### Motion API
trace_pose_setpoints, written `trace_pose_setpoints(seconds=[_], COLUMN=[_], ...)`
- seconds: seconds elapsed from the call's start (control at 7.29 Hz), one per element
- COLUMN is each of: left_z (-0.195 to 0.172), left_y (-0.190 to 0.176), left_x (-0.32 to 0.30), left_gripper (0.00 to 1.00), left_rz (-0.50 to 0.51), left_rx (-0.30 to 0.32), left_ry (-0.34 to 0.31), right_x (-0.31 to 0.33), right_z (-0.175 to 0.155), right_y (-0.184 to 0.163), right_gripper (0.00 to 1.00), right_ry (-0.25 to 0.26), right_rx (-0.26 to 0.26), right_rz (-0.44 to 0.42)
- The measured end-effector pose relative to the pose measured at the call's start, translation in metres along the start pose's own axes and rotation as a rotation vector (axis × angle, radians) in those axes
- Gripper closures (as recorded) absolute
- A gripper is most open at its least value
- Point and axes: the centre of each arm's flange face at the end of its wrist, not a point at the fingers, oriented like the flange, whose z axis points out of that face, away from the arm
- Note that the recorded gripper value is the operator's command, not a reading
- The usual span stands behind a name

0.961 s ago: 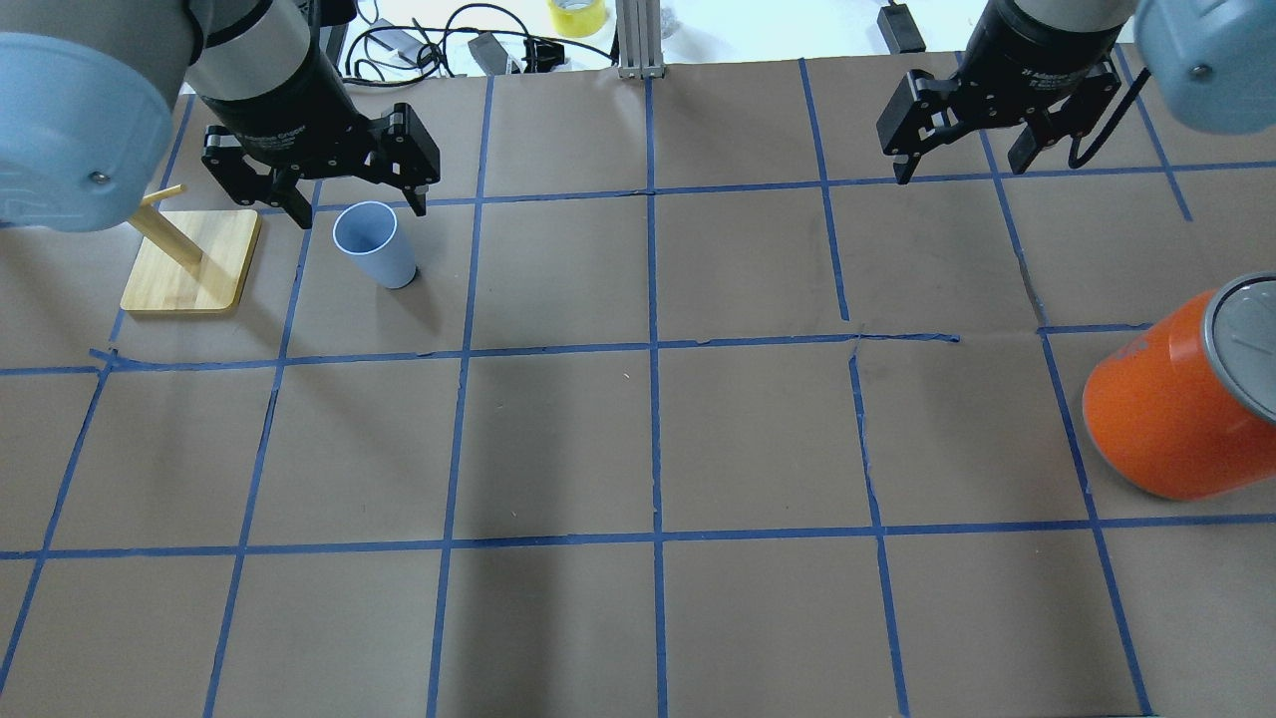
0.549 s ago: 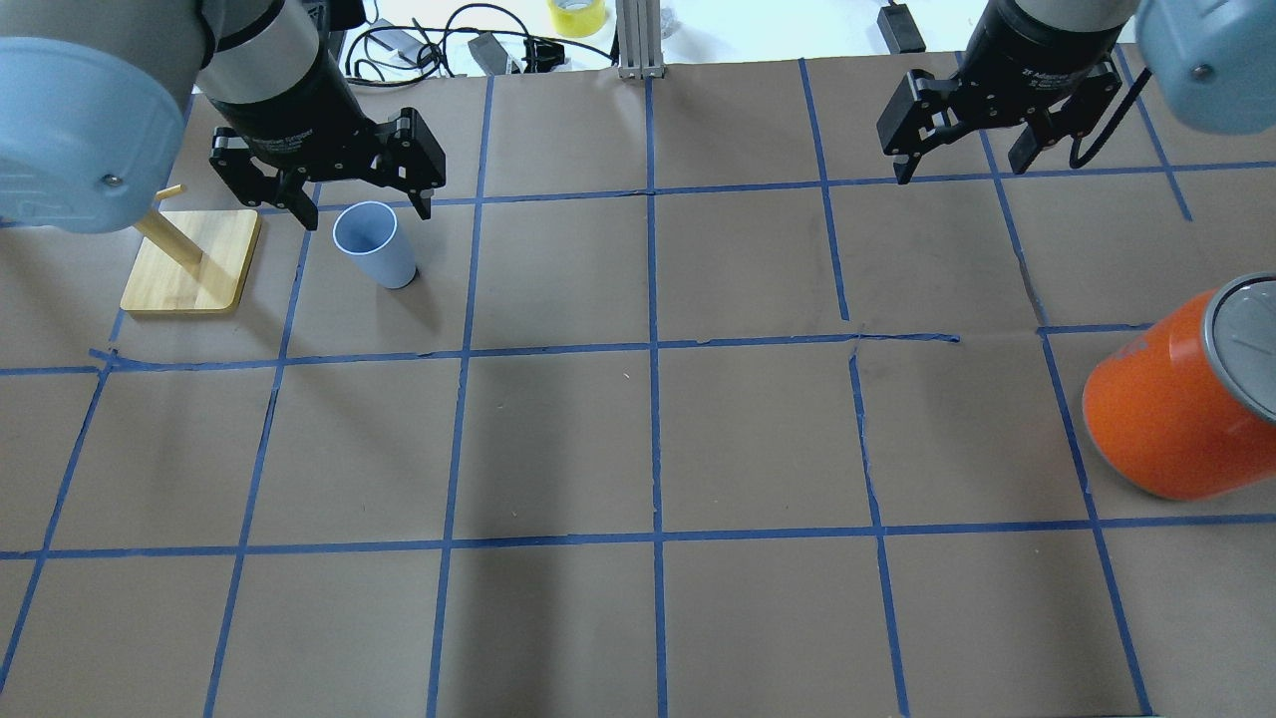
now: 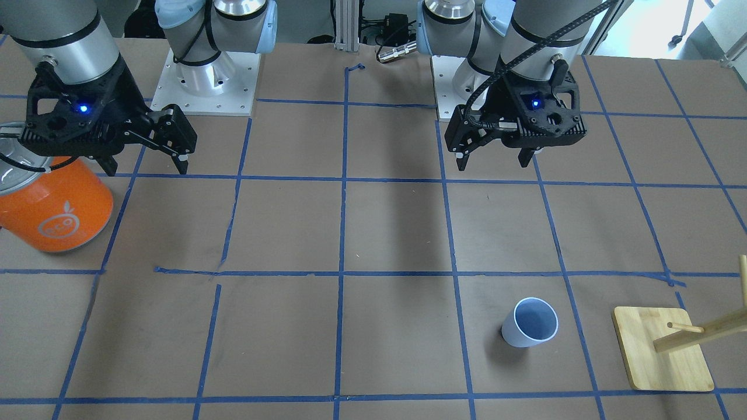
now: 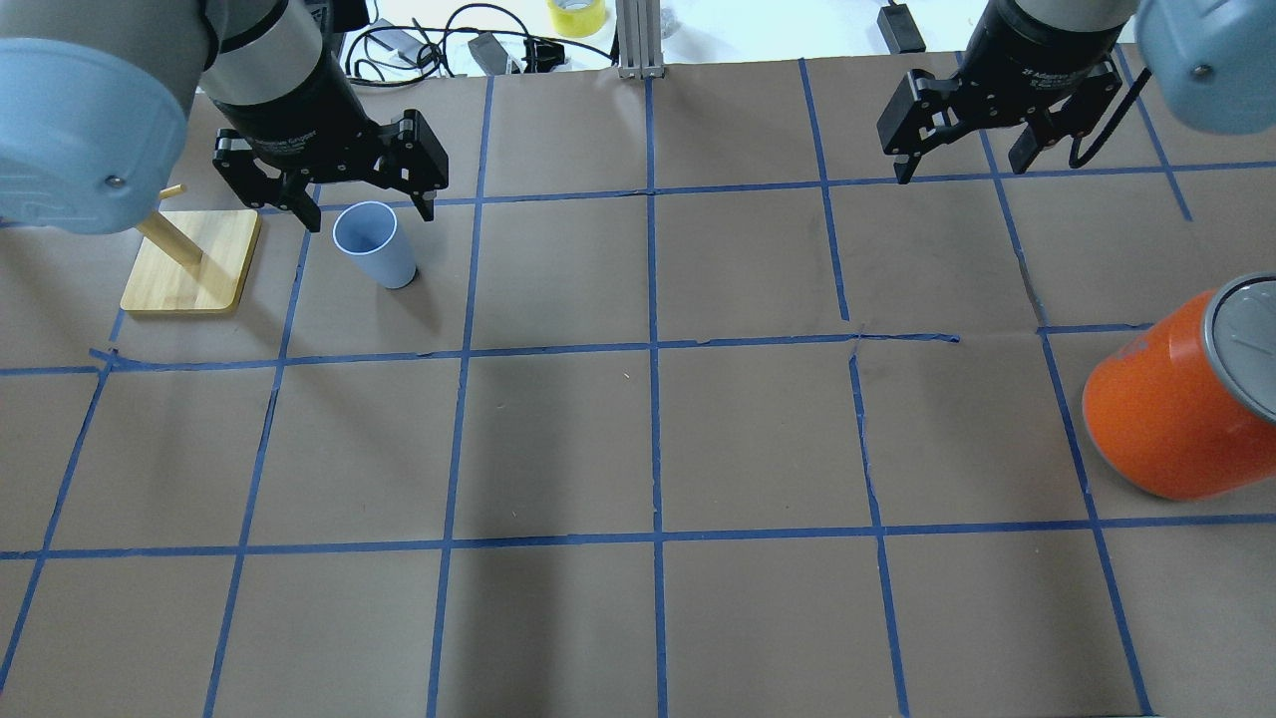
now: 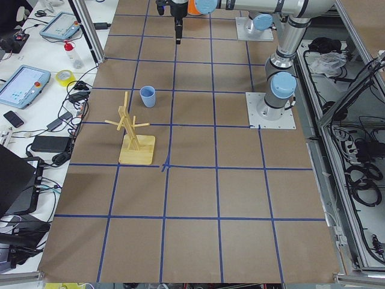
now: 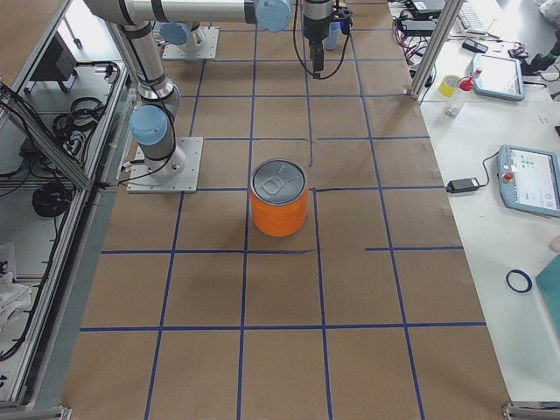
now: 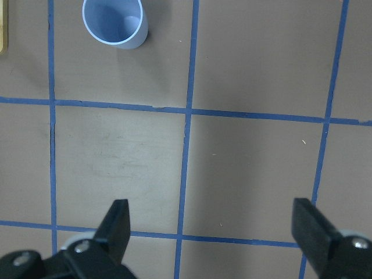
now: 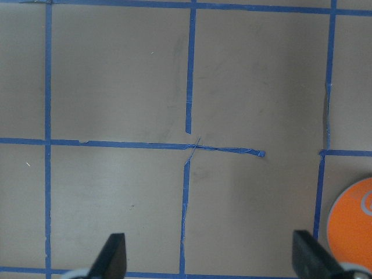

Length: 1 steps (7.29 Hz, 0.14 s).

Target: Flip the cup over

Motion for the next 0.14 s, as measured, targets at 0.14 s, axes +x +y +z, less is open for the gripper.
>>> trace_pose_setpoints(seconds=[0.14], left_z=[0.001], left_y=[0.0002], left_x=[0.0014], left_gripper=[0.0], left_rz=[0.003], left_rx=[-0.002], left_ry=[0.0], right_x=[-0.0001], right_z=[-0.0004], right_y=[0.0001], right_gripper=[0.0], right_ry=[0.0], right_rx=[0.001], right_rz=[0.0])
